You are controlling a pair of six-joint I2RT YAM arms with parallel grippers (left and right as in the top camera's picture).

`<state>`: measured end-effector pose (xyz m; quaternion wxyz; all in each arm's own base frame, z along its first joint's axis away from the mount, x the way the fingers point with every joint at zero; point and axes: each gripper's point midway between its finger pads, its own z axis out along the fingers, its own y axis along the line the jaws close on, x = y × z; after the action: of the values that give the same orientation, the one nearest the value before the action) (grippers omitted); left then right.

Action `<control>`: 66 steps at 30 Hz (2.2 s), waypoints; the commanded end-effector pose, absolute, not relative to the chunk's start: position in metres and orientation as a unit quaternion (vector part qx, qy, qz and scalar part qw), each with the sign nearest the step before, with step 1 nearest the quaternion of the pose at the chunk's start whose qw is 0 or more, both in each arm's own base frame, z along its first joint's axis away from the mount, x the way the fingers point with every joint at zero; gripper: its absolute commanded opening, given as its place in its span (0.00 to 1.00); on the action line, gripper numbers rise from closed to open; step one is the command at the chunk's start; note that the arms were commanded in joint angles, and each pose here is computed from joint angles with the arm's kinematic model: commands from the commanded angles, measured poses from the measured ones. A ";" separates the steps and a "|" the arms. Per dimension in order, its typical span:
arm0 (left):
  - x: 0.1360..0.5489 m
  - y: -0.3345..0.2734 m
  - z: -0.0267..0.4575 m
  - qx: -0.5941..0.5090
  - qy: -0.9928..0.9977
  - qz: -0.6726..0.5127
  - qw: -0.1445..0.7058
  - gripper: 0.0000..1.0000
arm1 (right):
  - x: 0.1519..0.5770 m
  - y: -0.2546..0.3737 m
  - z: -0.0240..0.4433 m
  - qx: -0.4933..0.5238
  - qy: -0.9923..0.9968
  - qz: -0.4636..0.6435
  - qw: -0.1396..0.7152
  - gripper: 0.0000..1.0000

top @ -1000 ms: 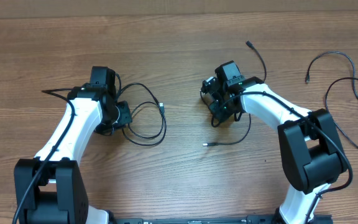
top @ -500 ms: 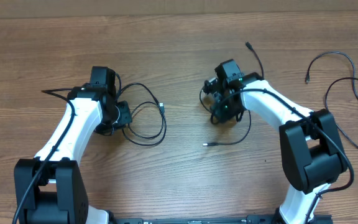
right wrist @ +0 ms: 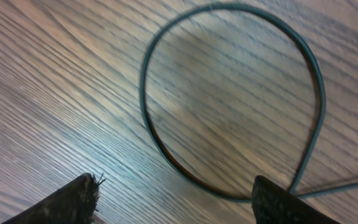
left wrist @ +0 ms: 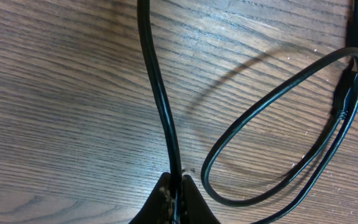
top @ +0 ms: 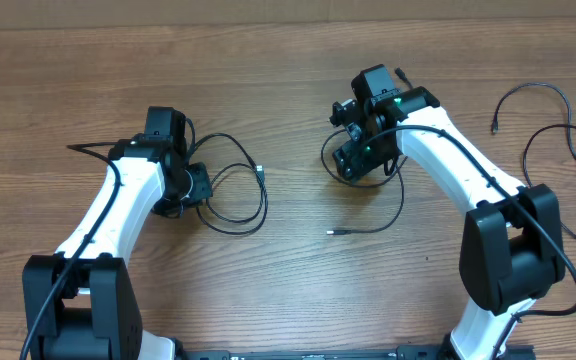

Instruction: Untangle cables

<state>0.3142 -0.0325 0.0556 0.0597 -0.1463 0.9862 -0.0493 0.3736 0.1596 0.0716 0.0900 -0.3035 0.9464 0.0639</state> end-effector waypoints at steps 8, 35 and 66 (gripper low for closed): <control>0.313 -0.032 0.053 -0.136 0.988 -0.046 0.055 0.04 | 0.400 0.173 0.075 -0.316 0.934 0.074 0.148 0.86; 0.310 -0.032 0.053 -0.136 0.988 -0.045 0.050 0.04 | 0.293 0.156 0.062 0.400 0.905 0.035 -0.140 0.99; 0.308 -0.032 0.053 -0.136 0.989 -0.045 0.045 0.04 | 0.254 0.156 0.007 0.440 0.893 0.053 -0.072 0.92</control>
<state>0.3099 -0.0322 0.0550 0.0509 -0.1467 0.9867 -0.0474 0.2569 0.1585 0.0094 -0.0746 0.4329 0.8965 0.0571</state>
